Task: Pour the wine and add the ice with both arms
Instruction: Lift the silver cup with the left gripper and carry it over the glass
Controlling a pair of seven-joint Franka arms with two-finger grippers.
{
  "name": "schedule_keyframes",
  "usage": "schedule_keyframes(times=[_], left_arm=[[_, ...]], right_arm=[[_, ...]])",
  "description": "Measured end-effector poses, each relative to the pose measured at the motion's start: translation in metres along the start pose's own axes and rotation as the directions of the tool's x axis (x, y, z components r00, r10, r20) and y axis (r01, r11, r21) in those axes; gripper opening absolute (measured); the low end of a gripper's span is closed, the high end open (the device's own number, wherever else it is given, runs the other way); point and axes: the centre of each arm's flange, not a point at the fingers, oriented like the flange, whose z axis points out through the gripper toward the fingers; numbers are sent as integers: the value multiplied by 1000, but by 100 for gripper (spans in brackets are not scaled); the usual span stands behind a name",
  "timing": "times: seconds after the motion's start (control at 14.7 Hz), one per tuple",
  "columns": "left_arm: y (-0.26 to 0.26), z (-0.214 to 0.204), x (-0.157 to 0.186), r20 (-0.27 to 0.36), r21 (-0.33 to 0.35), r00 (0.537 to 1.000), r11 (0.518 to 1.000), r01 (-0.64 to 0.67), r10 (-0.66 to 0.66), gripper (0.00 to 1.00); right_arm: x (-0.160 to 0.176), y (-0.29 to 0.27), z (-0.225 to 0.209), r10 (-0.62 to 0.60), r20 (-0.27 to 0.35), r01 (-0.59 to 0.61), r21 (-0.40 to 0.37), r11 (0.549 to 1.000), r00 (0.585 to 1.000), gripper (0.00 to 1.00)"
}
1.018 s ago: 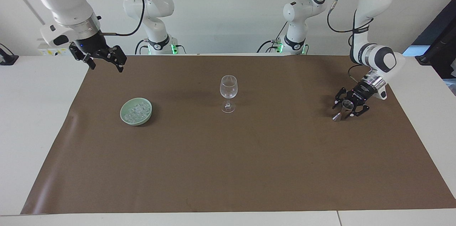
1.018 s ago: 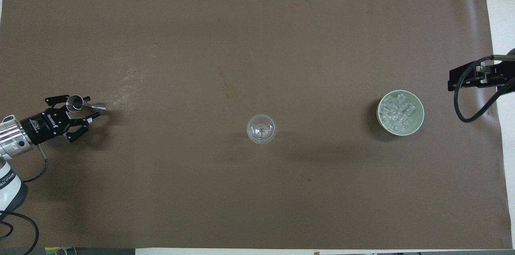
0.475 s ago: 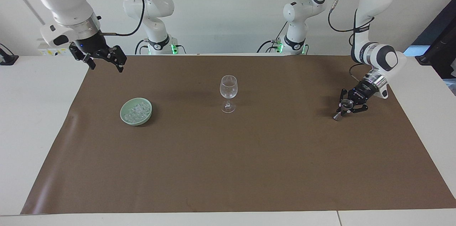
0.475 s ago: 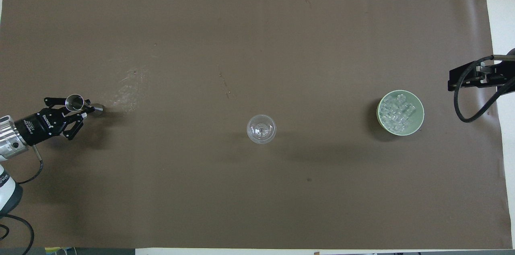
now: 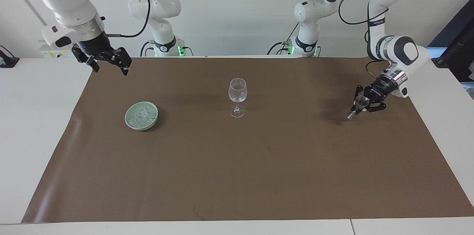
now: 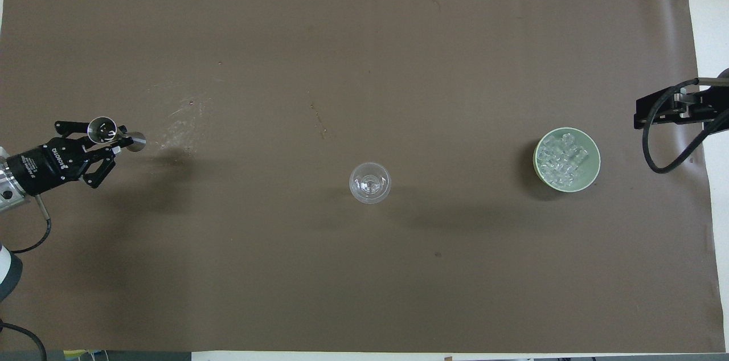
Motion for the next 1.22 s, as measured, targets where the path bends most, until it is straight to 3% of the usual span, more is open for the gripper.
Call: schedule_keyframes(times=[0.2,0.47,0.88,1.22], left_arm=[[-15,30,-52,16,64,1000,998,-9,8,22],[-32,54,-96,19,126,1000,992,-12,9,22],[-61,101,-156,-59,245,998,969,-22,38,22],[-97,148,-189,-141,303,987,952,-33,79,22]], right_arm=[[0,0,0,0,0,0,0,1000,1000,100],[0,0,0,0,0,0,0,1000,1000,100],[0,0,0,0,0,0,0,1000,1000,100],[0,0,0,0,0,0,0,1000,1000,100]])
